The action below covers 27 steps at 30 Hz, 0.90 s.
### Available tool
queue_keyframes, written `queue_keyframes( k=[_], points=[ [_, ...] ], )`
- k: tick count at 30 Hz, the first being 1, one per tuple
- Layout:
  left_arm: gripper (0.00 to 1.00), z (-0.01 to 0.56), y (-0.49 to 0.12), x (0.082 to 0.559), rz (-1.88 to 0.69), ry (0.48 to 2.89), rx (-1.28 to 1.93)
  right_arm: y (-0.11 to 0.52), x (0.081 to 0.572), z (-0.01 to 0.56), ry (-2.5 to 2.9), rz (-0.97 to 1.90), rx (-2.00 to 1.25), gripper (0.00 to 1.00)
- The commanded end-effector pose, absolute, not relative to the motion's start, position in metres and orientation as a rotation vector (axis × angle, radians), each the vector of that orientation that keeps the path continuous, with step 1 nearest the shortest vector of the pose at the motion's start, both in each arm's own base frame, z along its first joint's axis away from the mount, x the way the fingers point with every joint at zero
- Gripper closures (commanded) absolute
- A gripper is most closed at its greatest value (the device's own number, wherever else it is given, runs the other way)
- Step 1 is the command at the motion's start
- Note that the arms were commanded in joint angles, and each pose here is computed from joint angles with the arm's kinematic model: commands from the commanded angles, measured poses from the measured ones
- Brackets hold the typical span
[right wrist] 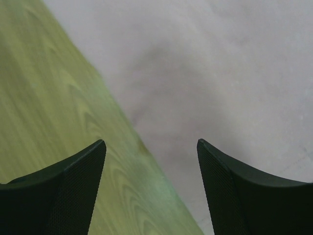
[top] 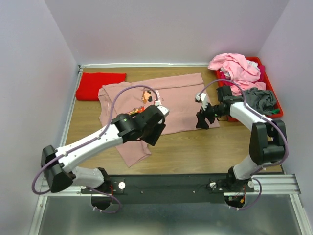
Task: Fold and stack the t-shirts
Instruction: Fold the tshirt
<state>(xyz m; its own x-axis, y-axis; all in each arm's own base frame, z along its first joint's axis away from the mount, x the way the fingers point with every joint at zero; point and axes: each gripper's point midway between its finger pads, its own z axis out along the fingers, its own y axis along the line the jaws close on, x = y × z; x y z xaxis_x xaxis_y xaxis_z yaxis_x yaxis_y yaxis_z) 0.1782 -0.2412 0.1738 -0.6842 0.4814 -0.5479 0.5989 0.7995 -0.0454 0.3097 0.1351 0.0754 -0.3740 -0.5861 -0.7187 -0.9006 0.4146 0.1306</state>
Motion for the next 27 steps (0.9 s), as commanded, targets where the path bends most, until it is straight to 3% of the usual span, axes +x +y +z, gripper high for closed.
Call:
queue_keyframes(
  k=[1, 6, 8, 12, 14, 17, 18, 21, 24, 27],
  points=[
    [0.34, 0.198, -0.205, 0.171, -0.300, 2.408, 0.555, 0.103, 0.335, 0.052, 2.272, 0.467, -1.195, 0.20],
    [0.11, 0.213, -0.217, 0.151, -0.613, 2.301, 0.499, 0.102, 0.316, 0.060, 2.113, 0.442, -1.415, 0.20],
    [0.11, 0.208, -0.221, 0.148, -0.642, 2.278, 0.558, 0.100, 0.307, 0.060, 2.058, 0.431, -1.501, 0.20],
    [0.22, 0.247, -0.233, 0.179, -0.538, 2.091, 0.695, 0.108, 0.300, 0.068, 2.001, 0.487, -1.532, 0.21],
    [0.22, 0.302, -0.241, 0.203, -0.482, 1.893, 0.696, 0.114, 0.298, 0.071, 1.988, 0.538, -1.522, 0.21],
    [0.17, 0.344, -0.238, 0.228, -0.224, 1.570, 0.939, 0.126, 0.295, 0.075, 1.962, 0.630, -1.490, 0.21],
    [0.13, 0.331, -0.232, 0.235, -0.054, 1.468, 1.117, 0.127, 0.294, 0.075, 1.962, 0.639, -1.485, 0.21],
    [0.12, 0.284, -0.229, 0.232, 0.102, 1.384, 1.449, 0.126, 0.292, 0.074, 1.966, 0.634, -1.487, 0.21],
    [0.14, 0.212, -0.218, 0.185, 0.041, 1.364, 1.904, 0.123, 0.289, 0.072, 1.959, 0.611, -1.503, 0.21],
    [0.16, 0.179, -0.193, 0.155, 0.017, 1.350, 2.097, 0.125, 0.288, 0.070, 1.946, 0.630, -1.501, 0.20]
  ],
)
